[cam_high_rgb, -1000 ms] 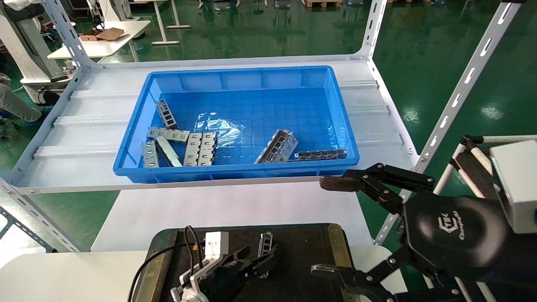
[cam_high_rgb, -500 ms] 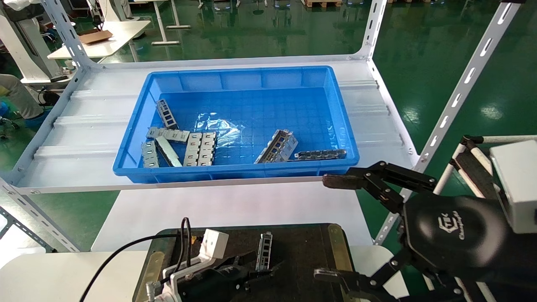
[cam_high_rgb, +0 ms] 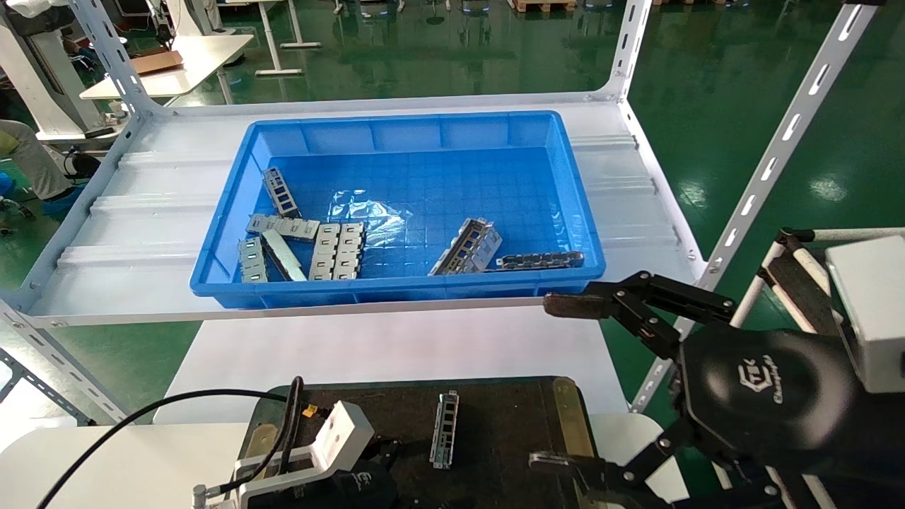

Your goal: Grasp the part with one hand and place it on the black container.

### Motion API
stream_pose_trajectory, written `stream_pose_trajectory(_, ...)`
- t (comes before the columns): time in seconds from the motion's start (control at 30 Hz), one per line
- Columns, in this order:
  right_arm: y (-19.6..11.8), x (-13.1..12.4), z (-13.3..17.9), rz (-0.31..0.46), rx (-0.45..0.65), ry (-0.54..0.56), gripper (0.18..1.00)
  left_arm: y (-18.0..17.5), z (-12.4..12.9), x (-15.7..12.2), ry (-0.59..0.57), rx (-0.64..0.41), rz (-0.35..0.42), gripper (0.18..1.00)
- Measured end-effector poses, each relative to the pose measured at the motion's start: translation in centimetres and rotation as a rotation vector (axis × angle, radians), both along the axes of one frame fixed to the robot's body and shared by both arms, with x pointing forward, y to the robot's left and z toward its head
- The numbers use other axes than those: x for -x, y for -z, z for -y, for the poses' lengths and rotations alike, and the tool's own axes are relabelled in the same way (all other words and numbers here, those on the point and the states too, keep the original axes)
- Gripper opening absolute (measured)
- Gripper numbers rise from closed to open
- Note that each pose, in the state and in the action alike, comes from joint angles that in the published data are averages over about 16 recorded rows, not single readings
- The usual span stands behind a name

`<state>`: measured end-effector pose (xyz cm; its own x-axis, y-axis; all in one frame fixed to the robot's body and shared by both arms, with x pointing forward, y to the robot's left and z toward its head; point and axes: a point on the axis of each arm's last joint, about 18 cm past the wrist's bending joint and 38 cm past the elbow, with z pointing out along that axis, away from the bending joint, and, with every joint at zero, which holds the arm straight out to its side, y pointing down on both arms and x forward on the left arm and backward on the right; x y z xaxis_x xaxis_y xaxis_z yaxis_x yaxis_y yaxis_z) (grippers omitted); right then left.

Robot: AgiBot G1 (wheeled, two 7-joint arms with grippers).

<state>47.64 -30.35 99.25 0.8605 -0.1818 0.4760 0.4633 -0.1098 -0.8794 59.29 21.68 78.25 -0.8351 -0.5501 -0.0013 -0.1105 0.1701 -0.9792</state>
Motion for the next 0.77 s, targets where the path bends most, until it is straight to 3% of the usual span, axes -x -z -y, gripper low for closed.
stream_pose_trajectory(0.3,0.0,0.0,0.0,0.000,0.000,0.000,1.001,-2.3,-1.5,1.6,0.084,-0.040,0.055,1.001)
stream_pose_trajectory(0.77,0.0,0.0,0.0,0.000,0.000,0.000,1.001,-4.4,-3.2,3.2,0.110,-0.038,0.065,1.001)
